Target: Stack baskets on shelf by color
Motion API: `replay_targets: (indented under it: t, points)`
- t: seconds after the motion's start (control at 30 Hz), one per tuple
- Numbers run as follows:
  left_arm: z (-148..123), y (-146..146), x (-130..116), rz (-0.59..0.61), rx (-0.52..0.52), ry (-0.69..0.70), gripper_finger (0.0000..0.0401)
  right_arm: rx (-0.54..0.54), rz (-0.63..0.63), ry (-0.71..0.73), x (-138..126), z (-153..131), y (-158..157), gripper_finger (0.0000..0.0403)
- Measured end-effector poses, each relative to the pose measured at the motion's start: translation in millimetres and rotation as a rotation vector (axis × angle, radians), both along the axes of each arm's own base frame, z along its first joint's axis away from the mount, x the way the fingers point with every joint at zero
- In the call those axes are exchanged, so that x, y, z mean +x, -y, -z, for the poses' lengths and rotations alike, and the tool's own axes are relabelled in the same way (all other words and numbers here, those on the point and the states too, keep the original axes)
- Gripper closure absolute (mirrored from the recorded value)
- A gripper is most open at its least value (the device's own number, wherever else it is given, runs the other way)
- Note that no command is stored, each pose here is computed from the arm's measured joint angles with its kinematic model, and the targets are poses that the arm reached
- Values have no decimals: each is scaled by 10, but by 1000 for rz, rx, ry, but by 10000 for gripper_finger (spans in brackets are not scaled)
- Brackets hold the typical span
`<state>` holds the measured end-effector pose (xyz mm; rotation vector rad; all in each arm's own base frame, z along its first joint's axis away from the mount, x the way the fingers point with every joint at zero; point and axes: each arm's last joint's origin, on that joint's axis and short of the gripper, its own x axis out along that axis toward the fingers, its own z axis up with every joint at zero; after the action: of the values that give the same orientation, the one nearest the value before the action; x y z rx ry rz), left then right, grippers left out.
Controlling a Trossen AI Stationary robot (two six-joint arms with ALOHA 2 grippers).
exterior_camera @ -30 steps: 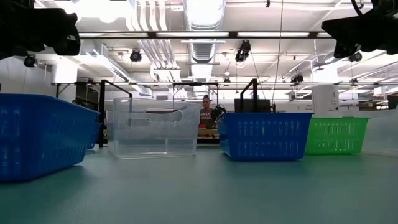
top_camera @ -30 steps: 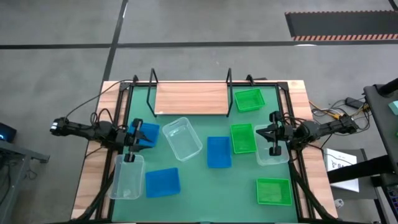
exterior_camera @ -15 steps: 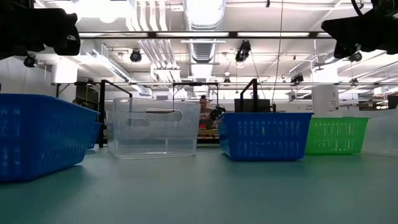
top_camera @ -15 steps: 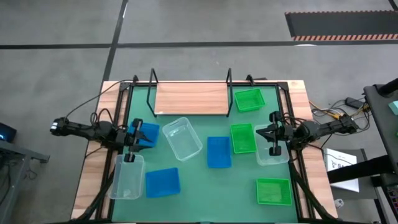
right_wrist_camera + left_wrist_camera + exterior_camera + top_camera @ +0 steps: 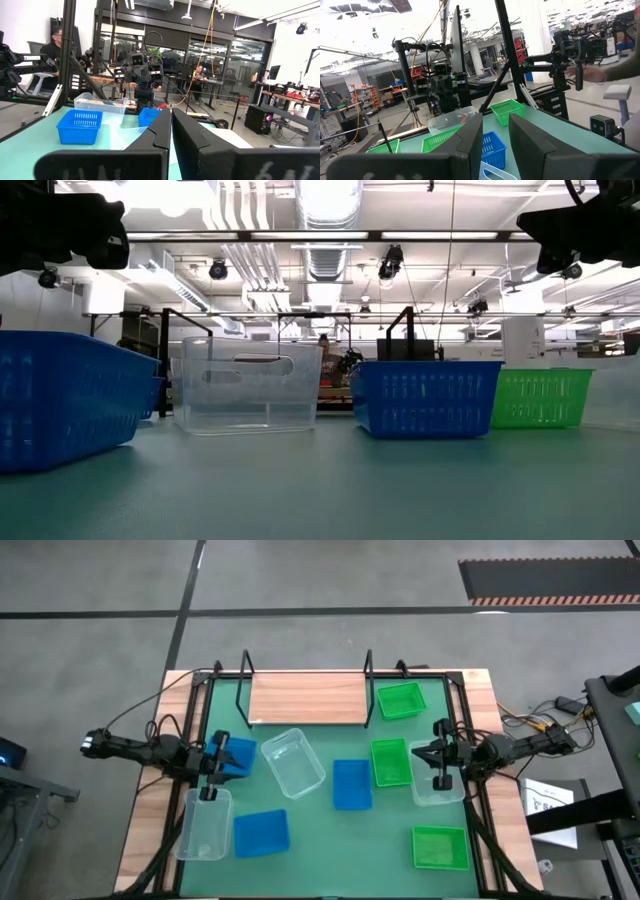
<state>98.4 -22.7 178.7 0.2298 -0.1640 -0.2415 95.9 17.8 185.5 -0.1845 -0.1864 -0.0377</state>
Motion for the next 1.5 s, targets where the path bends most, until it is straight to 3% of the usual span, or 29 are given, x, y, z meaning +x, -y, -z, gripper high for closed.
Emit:
replay_targets:
  t: [0.17,0.27,0.33,0.67,1.2,1.27,1.37,1.5]
  points:
    - [0,0,0,0,0,0,322,-43,10,21,-4,-22,2,394]
    - [0,0,0,0,0,0,322,335,-93,136,-33,-126,3,394]
    - [-1,0,0,0,0,2,322,440,-121,177,-47,-163,9,394]
    - [-23,-1,-3,0,-5,23,322,448,-124,167,-43,-154,7,394]
    - [-234,-13,-60,2,-54,246,322,437,-122,167,-43,-153,7,394]
    - [-250,-13,-68,17,-103,251,322,437,-122,167,-43,-154,7,394]
    - [-264,-14,-74,39,-177,248,322,418,-66,195,-48,-175,23,394]
    - [-274,-14,-78,34,-156,265,322,315,12,195,-21,-182,29,394]
